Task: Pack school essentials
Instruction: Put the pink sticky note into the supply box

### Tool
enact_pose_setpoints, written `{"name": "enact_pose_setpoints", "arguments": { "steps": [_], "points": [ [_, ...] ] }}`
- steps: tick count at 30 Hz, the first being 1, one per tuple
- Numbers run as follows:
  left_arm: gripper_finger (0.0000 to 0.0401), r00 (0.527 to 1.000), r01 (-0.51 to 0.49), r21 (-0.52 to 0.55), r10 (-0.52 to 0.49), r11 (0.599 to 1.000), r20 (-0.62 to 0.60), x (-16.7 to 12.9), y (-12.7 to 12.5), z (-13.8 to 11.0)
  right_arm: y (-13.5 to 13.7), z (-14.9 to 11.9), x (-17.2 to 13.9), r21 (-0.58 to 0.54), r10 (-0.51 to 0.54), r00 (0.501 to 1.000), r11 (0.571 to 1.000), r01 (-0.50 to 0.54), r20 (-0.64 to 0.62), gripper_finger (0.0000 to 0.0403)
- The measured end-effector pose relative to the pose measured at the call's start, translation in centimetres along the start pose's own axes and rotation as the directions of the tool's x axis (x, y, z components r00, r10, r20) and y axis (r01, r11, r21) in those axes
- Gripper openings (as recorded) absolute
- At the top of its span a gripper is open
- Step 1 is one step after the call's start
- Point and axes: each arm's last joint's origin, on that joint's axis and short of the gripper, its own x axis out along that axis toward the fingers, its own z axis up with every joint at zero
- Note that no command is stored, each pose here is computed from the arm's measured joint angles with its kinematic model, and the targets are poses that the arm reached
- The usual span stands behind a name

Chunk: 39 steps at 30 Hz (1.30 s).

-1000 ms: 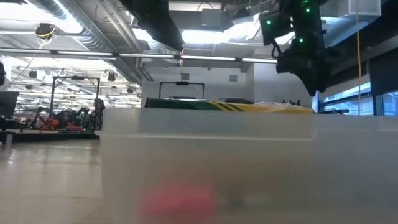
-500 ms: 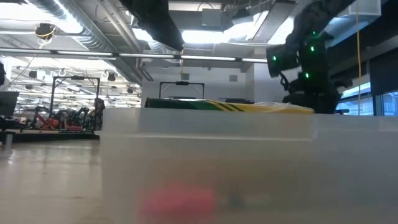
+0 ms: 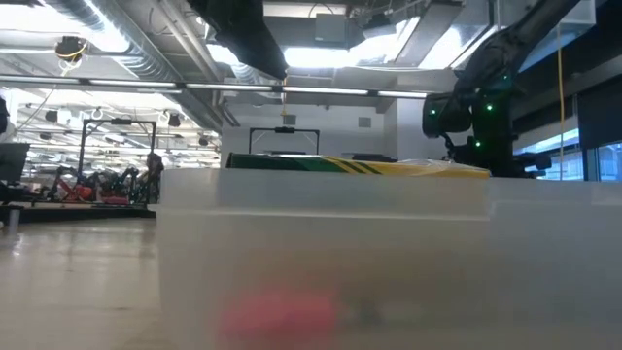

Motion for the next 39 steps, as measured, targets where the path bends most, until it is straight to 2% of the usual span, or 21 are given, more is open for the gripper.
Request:
{"name": "enact_pose_setpoints", "arguments": {
  "steps": [13,17,28,39],
  "points": [
    [0.0383,1.0,0.0,0.0,0.0,1.0,0.0,0.0,0.0,0.0,0.6,0.1,1.9,-0.007,-0.03,0.997,1.0,0.03,-0.066,0.0168],
    [0.0383,1.0,0.0,0.0,0.0,1.0,0.0,0.0,0.0,0.0,0.9,0.1,1.7,-0.005,-0.003,0.997,1.0,0.003,-0.076,0.0168],
    [0.0383,1.0,0.0,0.0,0.0,1.0,0.0,0.0,0.0,0.0,3.3,-0.6,0.0,-0.027,0.173,0.971,0.983,-0.18,-0.165,0.0168],
    [0.0383,1.0,0.0,0.0,0.0,1.0,0.0,0.0,0.0,0.0,3.4,-0.8,-0.2,-0.059,0.177,0.969,0.98,-0.19,-0.171,0.0168]
  ]
}}
